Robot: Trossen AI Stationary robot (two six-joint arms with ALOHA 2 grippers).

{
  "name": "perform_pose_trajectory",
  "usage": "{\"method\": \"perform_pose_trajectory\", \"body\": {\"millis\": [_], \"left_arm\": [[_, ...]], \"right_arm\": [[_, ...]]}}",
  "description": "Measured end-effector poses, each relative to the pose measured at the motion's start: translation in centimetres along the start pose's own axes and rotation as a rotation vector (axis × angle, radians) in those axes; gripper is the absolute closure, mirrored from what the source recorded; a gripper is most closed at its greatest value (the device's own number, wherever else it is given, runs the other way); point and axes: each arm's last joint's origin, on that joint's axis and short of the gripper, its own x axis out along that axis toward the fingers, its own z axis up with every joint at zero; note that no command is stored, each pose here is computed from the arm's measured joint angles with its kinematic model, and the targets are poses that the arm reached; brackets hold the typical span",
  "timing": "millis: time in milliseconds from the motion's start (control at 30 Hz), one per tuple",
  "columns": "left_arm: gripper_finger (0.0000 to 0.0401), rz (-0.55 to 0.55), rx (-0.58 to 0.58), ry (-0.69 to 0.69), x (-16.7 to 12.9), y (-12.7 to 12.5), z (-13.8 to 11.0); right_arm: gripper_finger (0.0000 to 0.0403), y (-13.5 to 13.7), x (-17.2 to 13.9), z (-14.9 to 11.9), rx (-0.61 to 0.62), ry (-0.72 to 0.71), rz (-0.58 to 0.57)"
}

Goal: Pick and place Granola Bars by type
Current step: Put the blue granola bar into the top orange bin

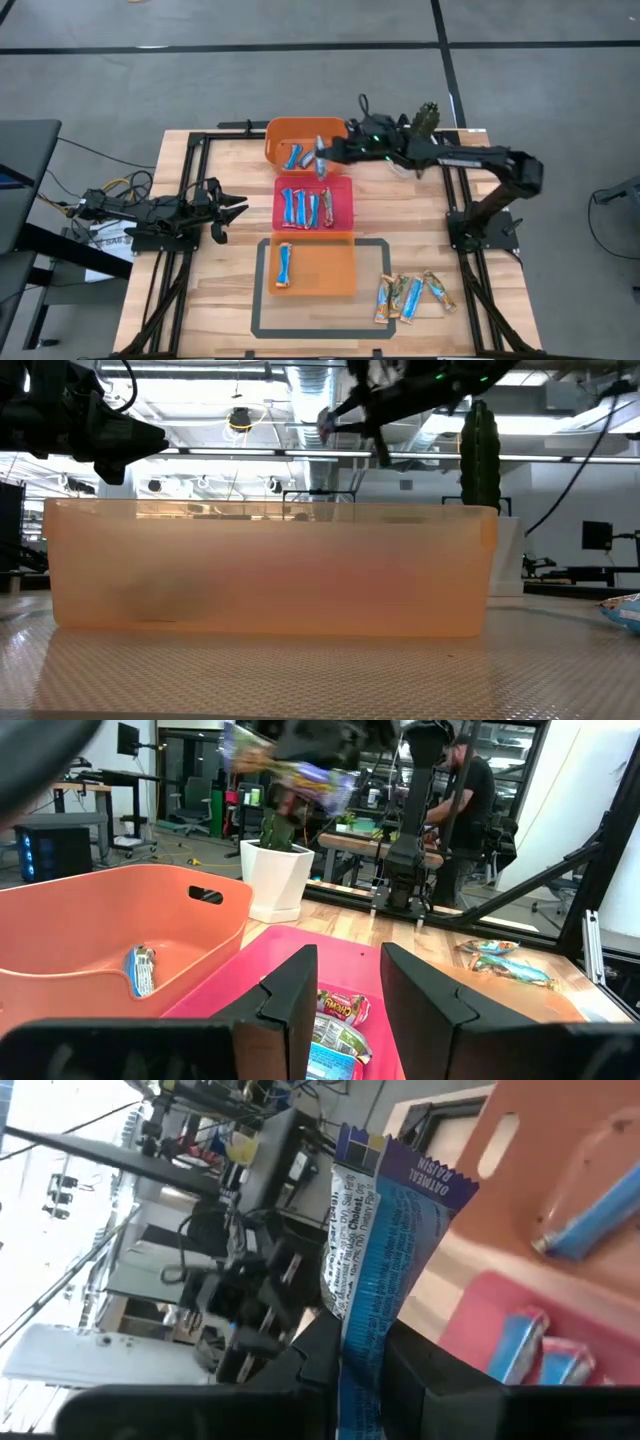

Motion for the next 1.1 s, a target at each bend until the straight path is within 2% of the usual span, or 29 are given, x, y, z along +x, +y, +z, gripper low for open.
{"method": "perform_pose_trajectory", "body": {"millis": [267,500,667,767,1000,1100], "left_arm": [[0.0296,0.0,0.0,0.001,0.0,0.0,0.0],[0.0296,0.0,0.0,0.001,0.0,0.0,0.0],[0.0296,0.0,0.0,0.001,0.0,0.0,0.0],[0.0296,0.0,0.0,0.0,0.0,0.0,0.0],[0.0296,0.0,0.0,0.001,0.0,0.0,0.0],[0.0296,0.0,0.0,0.001,0.0,0.0,0.0]], "right_arm": [[0.0364,-0.3,2.9,4.3,-0.025,-0.029,0.029],[0.0364,-1.0,3.3,4.8,-0.014,-0.026,0.008],[0.0365,-1.5,3.3,4.8,-0.043,-0.04,-0.062],[0.0365,-2.1,3.1,4.7,-0.049,-0.05,-0.14],[0.0365,-4.3,2.5,4.4,-0.087,-0.091,-0.436],[0.0365,-4.7,2.2,4.3,-0.12,-0.121,-0.529]]}}
